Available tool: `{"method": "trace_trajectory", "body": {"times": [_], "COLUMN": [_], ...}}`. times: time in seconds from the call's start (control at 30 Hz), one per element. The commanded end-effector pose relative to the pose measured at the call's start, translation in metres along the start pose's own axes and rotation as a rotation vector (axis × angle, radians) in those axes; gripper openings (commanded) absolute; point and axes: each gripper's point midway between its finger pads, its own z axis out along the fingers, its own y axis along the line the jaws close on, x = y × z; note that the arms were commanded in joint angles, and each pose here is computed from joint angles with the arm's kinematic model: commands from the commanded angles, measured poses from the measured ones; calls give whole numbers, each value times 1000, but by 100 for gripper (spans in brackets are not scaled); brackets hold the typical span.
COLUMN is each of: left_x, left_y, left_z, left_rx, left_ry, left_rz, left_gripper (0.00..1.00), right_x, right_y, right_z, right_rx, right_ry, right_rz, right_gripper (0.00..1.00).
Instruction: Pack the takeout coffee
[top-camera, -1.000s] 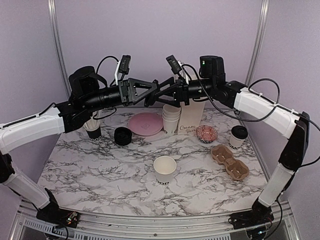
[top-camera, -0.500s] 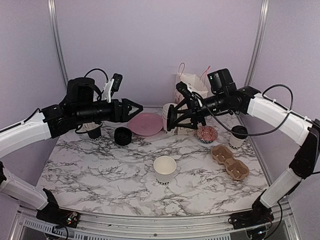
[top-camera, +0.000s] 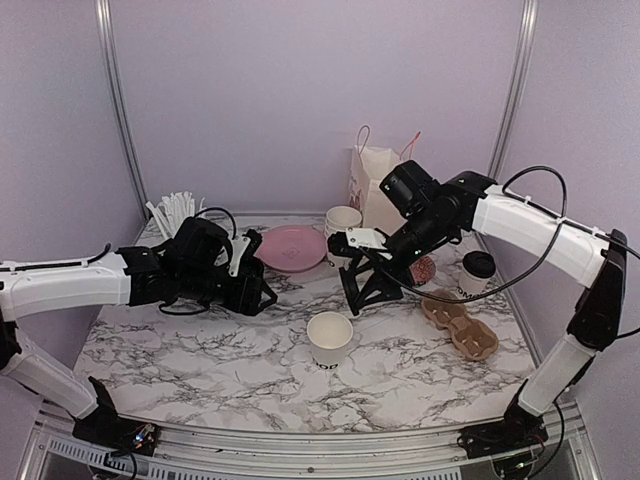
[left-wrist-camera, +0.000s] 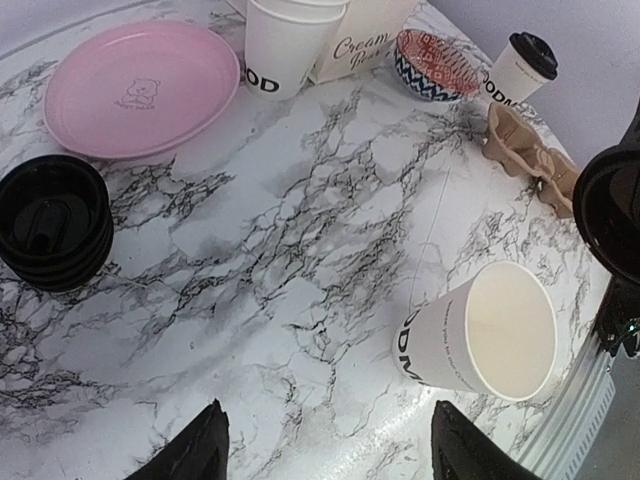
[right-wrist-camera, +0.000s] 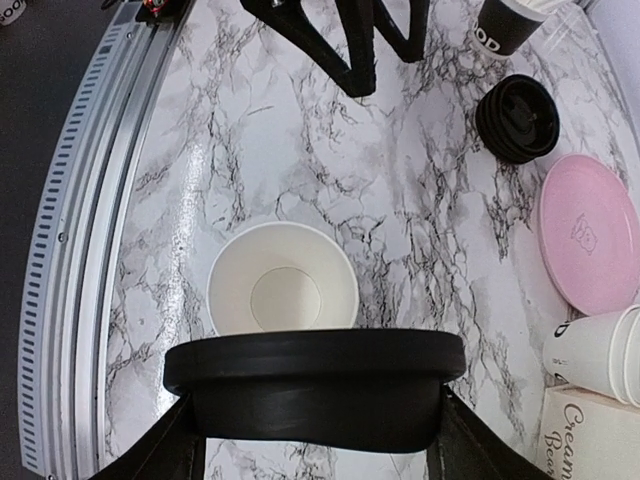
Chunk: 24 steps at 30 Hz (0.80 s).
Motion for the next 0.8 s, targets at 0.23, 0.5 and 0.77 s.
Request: {"method": "trace_trajectory", "body": {"times": [0.23,0.5,0.77], "left_x": [14,22,25], "left_y": [-1,0,2], "left_z": [9,13,14], "left_rx": [10,18,21], "left_ry": [11,16,8], "left_rz": [3,-8,-12], "left_gripper": [70,70,70], "right_x": [11,13,12], "right_y": [3,3,4], "right_z": [26,36,44], "right_rx": [-7,-22,-43], "right_ry": [196,231,255], "right_rz": [-38,-35,-38], "right_gripper": [62,61,61]}}
